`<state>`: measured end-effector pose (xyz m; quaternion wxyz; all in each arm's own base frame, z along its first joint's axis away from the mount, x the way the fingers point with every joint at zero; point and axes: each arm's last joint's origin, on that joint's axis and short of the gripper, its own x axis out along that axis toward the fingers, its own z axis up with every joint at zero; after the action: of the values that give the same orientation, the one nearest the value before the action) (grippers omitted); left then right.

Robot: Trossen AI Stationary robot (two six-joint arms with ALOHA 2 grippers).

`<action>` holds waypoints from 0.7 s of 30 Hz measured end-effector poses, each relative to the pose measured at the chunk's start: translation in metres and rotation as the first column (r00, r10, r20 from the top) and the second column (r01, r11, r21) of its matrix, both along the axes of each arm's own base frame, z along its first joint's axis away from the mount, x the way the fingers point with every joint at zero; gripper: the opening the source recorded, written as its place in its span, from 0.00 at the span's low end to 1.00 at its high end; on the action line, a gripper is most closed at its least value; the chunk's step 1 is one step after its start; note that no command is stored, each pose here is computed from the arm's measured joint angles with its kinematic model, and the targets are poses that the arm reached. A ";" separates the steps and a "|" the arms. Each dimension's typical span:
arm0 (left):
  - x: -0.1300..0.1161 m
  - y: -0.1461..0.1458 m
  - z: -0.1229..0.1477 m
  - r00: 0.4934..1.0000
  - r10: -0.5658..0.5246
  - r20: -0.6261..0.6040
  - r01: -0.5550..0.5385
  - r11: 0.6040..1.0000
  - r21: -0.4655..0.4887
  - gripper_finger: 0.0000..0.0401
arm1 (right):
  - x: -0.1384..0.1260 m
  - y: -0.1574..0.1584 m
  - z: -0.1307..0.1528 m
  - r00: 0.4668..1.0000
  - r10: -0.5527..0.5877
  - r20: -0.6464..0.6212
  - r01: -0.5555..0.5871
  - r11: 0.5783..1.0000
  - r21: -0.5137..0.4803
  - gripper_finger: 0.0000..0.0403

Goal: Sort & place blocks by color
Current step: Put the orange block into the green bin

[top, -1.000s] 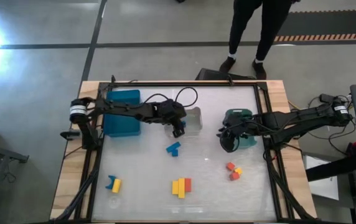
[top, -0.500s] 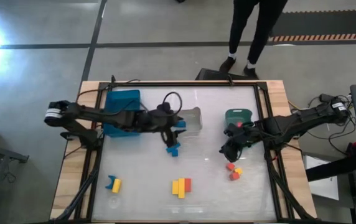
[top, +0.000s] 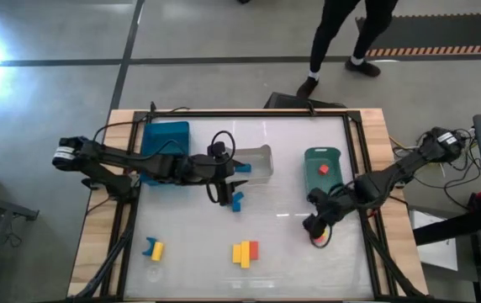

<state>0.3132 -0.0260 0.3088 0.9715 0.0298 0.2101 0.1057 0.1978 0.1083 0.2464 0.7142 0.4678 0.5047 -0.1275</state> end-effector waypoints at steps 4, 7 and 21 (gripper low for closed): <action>0.000 0.000 -0.001 1.000 -0.008 -0.008 0.009 1.000 0.021 0.56 | 0.005 0.017 0.004 0.988 0.024 -0.155 -0.031 0.998 -0.047 0.23; 0.000 0.000 -0.001 1.000 -0.008 -0.008 0.008 1.000 0.023 0.56 | 0.006 0.024 0.006 0.949 -0.016 -0.313 -0.023 0.992 -0.122 0.20; 0.000 0.000 -0.002 0.999 -0.020 -0.025 0.022 0.997 0.070 0.56 | 0.032 0.050 -0.012 0.850 -0.059 -0.523 -0.054 0.979 -0.198 0.49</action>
<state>0.3131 -0.0256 0.3066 0.9683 0.0676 0.2175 0.1024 0.2300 0.1586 0.2347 0.5930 0.3394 0.6644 -0.3028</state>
